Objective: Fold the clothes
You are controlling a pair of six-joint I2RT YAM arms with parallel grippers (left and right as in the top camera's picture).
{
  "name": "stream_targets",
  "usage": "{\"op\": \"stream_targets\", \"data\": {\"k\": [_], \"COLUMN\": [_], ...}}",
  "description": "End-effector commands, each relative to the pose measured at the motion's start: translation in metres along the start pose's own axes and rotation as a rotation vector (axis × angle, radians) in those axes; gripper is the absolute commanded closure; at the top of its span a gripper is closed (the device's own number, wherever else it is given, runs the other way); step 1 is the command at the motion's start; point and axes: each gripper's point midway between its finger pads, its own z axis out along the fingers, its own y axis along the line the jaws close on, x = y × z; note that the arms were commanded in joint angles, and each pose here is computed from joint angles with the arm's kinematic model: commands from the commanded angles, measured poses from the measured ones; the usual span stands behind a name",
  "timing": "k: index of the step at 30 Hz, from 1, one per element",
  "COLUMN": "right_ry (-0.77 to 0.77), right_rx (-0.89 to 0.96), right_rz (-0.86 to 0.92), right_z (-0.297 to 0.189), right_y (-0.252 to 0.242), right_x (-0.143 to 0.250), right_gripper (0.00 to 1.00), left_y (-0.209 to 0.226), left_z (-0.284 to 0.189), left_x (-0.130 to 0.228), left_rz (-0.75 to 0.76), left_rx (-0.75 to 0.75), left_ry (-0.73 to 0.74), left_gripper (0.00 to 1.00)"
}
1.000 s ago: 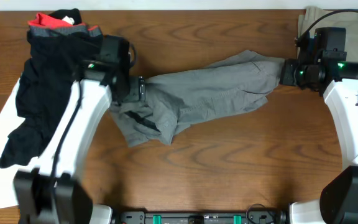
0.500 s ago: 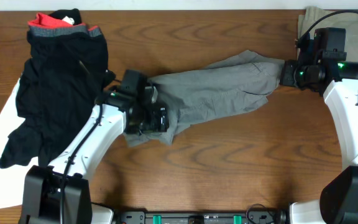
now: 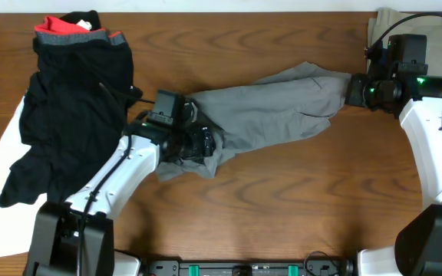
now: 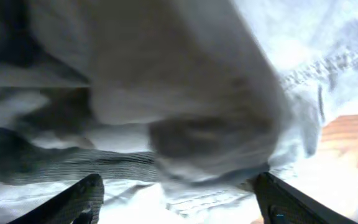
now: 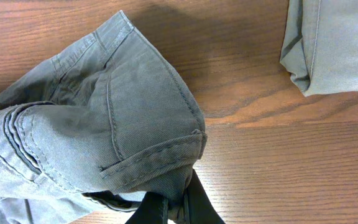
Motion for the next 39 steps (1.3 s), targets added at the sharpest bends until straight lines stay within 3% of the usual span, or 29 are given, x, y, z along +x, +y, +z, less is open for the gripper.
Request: {"op": "stream_targets", "data": {"k": [1,5,12,14,17,18,25,31,39], "right_ry": [-0.003,-0.002,-0.003,-0.003,-0.003,-0.004,-0.041,-0.129,-0.255], "right_rx": [-0.007,-0.006,-0.006,-0.006,-0.005,-0.001,0.007,0.003,0.01], "right_rz": [0.011,0.011,0.01,0.008,0.003,0.004,0.005,-0.021,-0.018], "right_z": [0.001,0.001,0.001,0.001,0.001,0.001,-0.011,-0.052,-0.11], "right_y": [0.003,0.003,0.002,0.003,0.002,0.001,0.0,0.006,0.003], "right_x": [-0.001,-0.001,-0.001,-0.001,-0.001,-0.001,-0.013,-0.034,-0.05], "right_gripper": [0.99,0.98,0.98,0.98,0.98,0.99,0.99,0.99,0.99], "left_y": [-0.011,-0.018,-0.024,-0.024,-0.023,-0.023,-0.015,0.01,0.008], "left_z": [0.004,0.007,0.008,0.007,0.005,0.002,-0.076,-0.202,-0.32], "left_x": [0.007,0.011,0.005,0.001,-0.005,-0.008,-0.051,-0.096,-0.111], "left_rz": [-0.022,-0.043,-0.04,-0.036,-0.034,-0.036,-0.02,-0.02,0.016], "left_rx": [0.018,0.021,0.038,0.032,0.024,0.028,0.017,-0.131,-0.204], "left_ry": [0.019,0.028,0.001,-0.018,-0.046,-0.056,-0.281,-0.688,-1.093], "left_gripper": [0.22,0.27,0.47,0.59,0.92,0.94,0.94,0.94,0.94]}}
